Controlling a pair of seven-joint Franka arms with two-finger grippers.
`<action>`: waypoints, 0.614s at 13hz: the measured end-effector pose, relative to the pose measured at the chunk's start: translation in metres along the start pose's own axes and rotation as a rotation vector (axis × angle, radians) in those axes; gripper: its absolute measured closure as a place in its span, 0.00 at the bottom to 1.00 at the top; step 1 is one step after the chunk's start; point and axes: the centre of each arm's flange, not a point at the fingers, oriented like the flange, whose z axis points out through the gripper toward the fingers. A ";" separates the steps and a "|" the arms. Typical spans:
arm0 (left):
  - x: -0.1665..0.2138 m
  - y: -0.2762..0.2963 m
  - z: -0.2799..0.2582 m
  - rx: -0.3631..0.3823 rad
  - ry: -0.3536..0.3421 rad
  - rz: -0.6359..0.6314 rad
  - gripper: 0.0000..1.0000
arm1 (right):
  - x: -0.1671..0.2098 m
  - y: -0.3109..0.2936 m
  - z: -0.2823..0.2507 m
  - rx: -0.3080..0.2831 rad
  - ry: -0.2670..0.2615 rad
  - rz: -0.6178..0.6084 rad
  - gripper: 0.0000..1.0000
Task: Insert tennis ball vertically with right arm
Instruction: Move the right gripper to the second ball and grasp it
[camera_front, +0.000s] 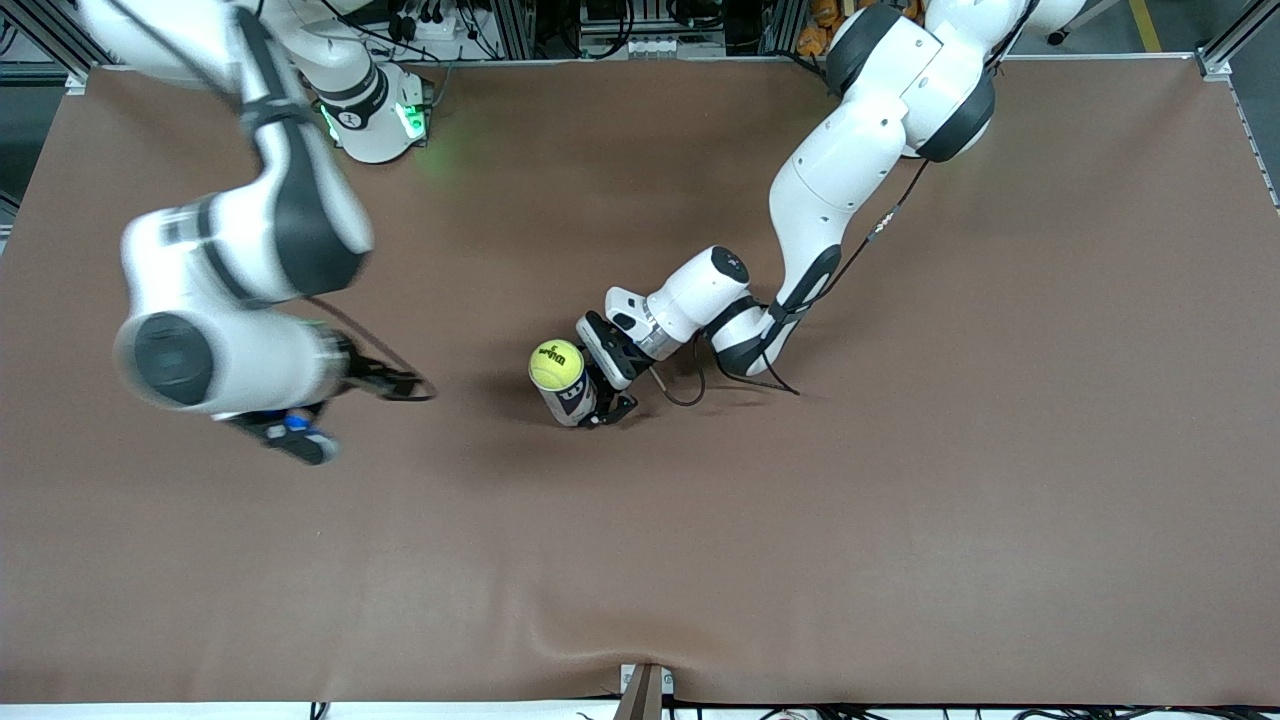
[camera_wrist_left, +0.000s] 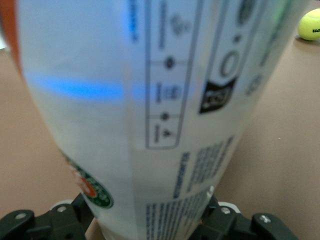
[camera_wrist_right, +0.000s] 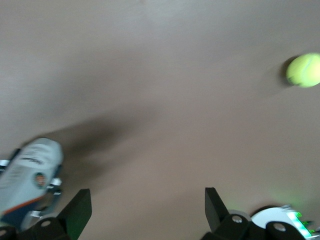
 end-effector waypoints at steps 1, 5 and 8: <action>0.000 0.000 0.000 0.000 0.000 0.000 0.16 | 0.015 0.025 0.003 -0.013 -0.019 -0.029 0.00; 0.000 0.000 0.000 0.000 0.000 0.000 0.16 | 0.057 0.089 0.042 -0.164 -0.049 -0.183 0.00; 0.000 0.000 0.000 0.000 0.001 0.000 0.16 | 0.086 0.129 0.094 -0.209 -0.101 -0.295 0.00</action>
